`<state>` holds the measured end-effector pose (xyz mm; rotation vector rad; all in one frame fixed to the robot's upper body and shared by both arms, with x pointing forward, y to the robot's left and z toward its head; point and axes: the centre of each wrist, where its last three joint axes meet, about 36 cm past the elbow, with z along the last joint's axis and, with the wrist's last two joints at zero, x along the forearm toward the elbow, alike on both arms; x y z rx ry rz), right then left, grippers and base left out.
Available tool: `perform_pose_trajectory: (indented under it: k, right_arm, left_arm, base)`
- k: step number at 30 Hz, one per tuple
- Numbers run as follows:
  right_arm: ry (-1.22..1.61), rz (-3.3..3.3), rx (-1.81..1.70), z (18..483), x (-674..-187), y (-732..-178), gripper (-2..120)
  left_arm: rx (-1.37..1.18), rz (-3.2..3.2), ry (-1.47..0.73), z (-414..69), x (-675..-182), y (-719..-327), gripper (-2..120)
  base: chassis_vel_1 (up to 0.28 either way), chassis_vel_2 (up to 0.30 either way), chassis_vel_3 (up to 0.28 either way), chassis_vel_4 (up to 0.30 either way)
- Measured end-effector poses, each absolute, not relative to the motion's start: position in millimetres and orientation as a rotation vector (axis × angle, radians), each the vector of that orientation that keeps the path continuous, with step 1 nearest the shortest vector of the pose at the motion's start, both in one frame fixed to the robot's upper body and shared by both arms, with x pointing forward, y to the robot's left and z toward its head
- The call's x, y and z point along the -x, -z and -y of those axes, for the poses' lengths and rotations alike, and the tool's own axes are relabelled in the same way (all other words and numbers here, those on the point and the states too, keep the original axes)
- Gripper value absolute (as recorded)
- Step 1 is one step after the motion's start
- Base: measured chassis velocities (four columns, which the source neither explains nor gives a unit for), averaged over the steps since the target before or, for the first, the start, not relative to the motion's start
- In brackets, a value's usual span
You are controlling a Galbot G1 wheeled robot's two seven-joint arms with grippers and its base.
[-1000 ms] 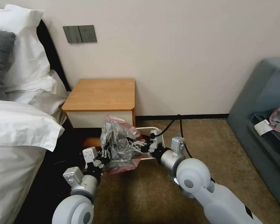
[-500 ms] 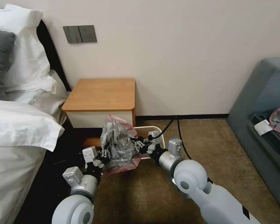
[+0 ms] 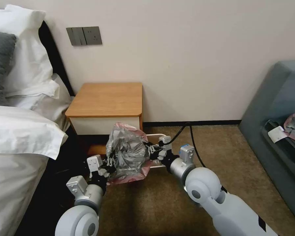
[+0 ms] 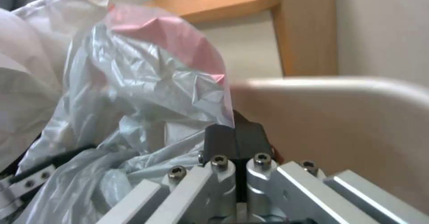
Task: Pick up the garbage bag from the table and place it over the trash can.
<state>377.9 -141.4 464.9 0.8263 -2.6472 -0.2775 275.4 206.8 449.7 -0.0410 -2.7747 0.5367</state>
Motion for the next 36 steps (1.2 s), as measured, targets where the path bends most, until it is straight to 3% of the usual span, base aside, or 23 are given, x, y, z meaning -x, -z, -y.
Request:
perform_pose_trajectory:
  k: [36]
  right_arm:
    - [0.066, 2.782, -0.718, 217.7, -382.8, -479.0, 0]
  left_arm:
    - [0.039, 2.769, -0.524, -208.9, -272.3, -444.0, 11]
  base:
    - [0.000, 0.000, 0.000, 0.000]
